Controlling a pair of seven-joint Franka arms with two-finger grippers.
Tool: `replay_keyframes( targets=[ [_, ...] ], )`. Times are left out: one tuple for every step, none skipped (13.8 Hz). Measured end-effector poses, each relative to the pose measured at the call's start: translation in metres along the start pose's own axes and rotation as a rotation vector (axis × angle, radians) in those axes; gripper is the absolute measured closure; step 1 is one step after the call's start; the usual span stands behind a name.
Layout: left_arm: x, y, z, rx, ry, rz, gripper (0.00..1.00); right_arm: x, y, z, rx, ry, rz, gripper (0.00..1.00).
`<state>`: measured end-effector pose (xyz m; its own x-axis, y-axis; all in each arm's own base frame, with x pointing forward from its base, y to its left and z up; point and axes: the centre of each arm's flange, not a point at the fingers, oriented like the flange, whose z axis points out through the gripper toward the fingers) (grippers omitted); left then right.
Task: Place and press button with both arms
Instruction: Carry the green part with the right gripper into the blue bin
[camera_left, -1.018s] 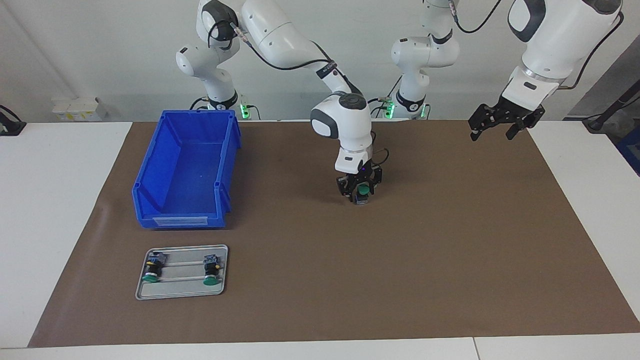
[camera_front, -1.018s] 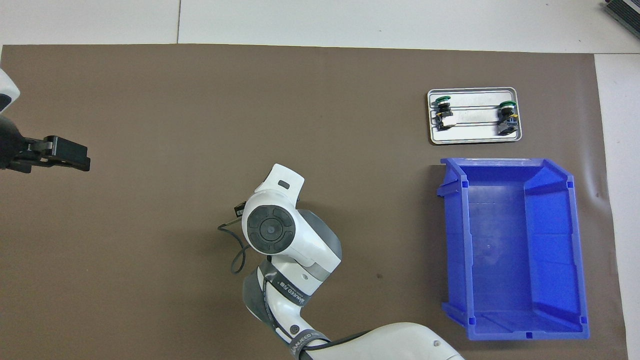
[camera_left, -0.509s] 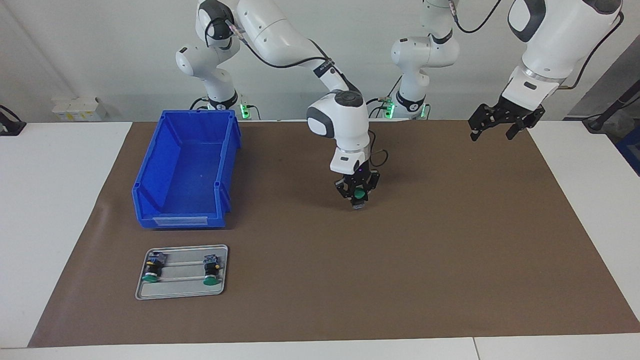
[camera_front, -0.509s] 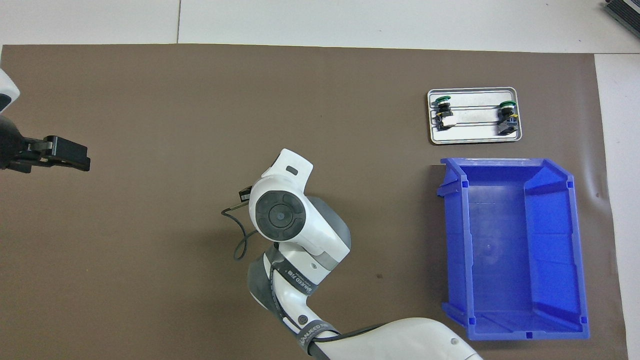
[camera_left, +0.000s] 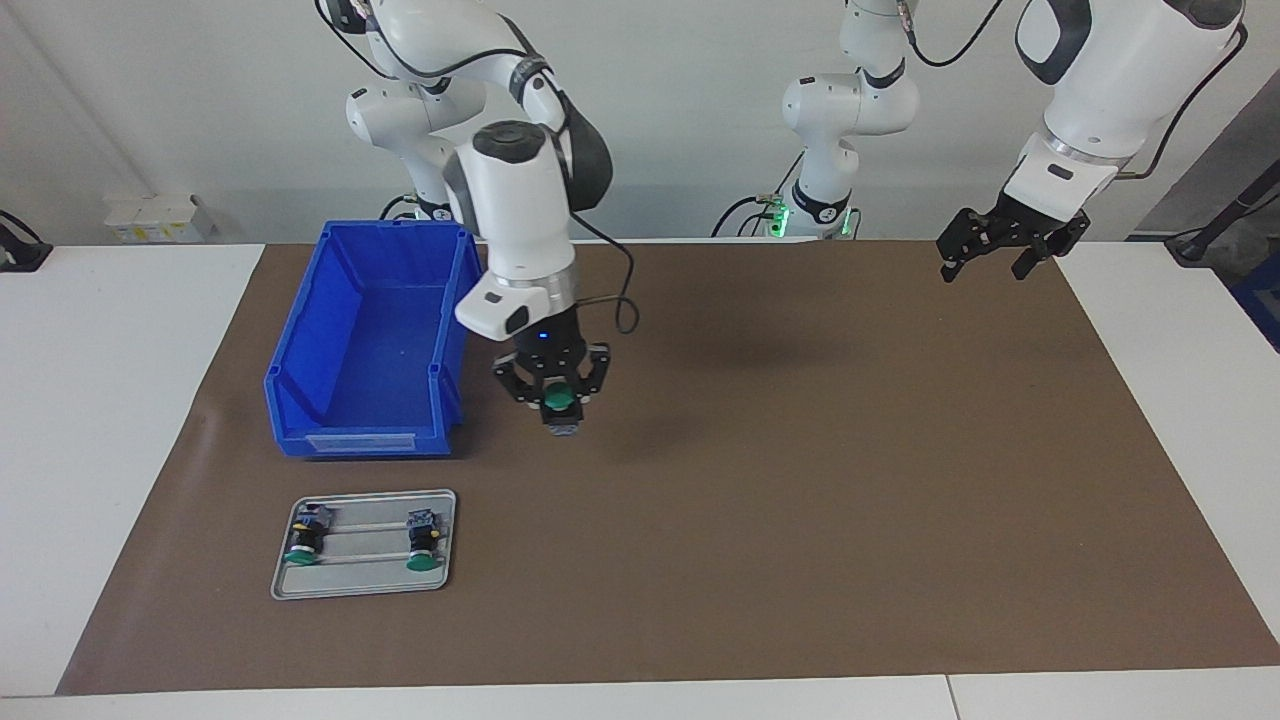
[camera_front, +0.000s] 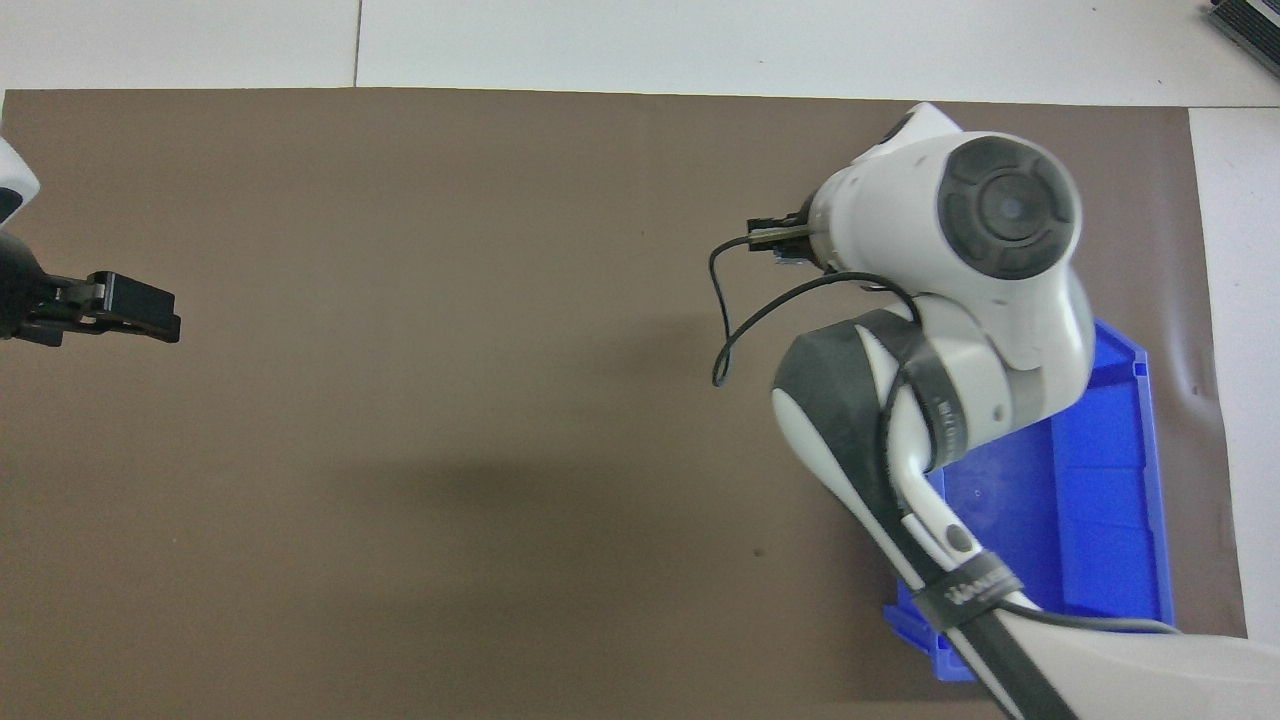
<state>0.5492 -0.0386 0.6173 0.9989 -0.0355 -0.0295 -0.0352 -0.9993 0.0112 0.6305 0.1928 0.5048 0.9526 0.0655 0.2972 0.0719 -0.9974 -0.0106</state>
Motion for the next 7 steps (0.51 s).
replay_keyframes(
  targets=[
    [0.000,0.000,0.000,0.000,0.000,0.000,0.00,0.001,0.046,-0.005,-0.017,-0.016,-0.021,0.59],
    [0.000,0.000,0.000,0.000,0.000,0.000,0.00,-0.005,0.087,-0.007,-0.022,-0.044,-0.032,0.59],
    [0.000,0.000,0.000,0.000,0.000,0.000,0.00,-0.015,0.121,-0.007,-0.020,-0.072,-0.039,0.59],
    [0.000,0.000,0.000,0.000,0.000,0.000,0.00,-0.028,0.146,-0.003,-0.016,-0.095,-0.045,0.59],
    [0.000,0.000,0.000,0.000,0.000,0.000,0.00,-0.044,0.162,0.005,-0.013,-0.115,-0.045,0.59],
    [0.000,0.000,0.000,0.000,0.000,0.000,0.00,-0.061,0.173,0.015,-0.012,-0.122,-0.039,0.59],
    [0.000,0.000,0.000,0.000,0.000,0.000,0.00,-0.079,0.179,0.028,-0.010,-0.123,-0.030,0.59]
  ],
)
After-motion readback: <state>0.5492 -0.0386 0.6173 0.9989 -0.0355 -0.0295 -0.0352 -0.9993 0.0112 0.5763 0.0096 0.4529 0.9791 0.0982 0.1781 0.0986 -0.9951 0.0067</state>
